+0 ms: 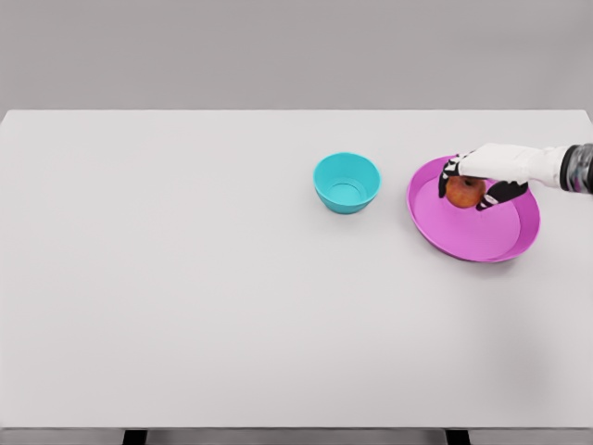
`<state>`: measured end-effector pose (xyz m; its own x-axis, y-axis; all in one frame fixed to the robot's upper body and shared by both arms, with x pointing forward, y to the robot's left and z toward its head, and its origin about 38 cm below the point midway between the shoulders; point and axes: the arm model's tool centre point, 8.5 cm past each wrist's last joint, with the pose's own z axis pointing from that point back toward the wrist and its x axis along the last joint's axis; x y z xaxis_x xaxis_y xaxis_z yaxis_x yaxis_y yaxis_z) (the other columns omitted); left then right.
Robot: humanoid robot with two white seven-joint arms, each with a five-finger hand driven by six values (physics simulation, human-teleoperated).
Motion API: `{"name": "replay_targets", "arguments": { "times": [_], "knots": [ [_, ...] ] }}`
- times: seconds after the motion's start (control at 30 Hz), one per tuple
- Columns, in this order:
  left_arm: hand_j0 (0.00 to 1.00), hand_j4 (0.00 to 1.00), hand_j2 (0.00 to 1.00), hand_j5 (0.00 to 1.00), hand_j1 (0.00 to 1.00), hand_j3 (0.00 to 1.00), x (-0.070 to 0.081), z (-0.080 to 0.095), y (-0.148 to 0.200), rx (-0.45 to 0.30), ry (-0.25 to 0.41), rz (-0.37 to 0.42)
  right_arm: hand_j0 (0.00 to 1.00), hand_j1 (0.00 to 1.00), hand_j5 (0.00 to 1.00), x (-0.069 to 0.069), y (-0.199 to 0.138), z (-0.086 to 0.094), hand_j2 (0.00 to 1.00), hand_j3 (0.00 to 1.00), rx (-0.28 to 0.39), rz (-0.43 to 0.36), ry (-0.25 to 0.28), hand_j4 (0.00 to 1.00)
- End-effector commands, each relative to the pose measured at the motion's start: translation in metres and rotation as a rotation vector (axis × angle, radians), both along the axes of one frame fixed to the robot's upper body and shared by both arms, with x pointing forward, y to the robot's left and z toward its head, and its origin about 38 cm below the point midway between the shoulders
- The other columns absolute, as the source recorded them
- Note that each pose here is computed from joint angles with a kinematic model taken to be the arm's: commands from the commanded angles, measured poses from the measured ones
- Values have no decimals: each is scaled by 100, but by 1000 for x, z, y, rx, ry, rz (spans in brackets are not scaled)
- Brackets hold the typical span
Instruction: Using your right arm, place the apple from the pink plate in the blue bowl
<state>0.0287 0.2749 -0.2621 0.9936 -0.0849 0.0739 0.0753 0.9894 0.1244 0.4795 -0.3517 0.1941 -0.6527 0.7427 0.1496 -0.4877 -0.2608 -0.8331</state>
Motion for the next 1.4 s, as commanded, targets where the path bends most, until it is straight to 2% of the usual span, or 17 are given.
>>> {"name": "replay_targets", "arguments": {
  "times": [0.0, 0.27, 0.5, 0.9, 1.37],
  "knots": [
    [100, 100, 100, 100, 100, 100, 0, 0, 0, 0, 0, 0, 46, 46, 46, 1, 1, 4, 46, 46, 9, 1, -6, 46],
    [100, 100, 100, 100, 100, 100, 0, 0, 0, 0, 0, 0, 46, 46, 46, 14, 26, 23, 46, 46, 42, 41, -54, 46],
    [100, 100, 100, 100, 100, 100, 0, 0, 0, 0, -1, 0, 47, 47, 47, 25, 68, 33, 47, 47, 94, 105, -84, 47],
    [100, 100, 100, 100, 100, 100, 0, 0, 0, 0, 0, 0, 47, 47, 47, 30, 139, 26, 47, 47, 175, 211, -77, 47],
    [100, 100, 100, 100, 100, 100, 0, 0, 0, 0, 0, 0, 48, 48, 48, 41, 149, 12, 48, 48, 149, 188, -48, 48]
  ]
}}
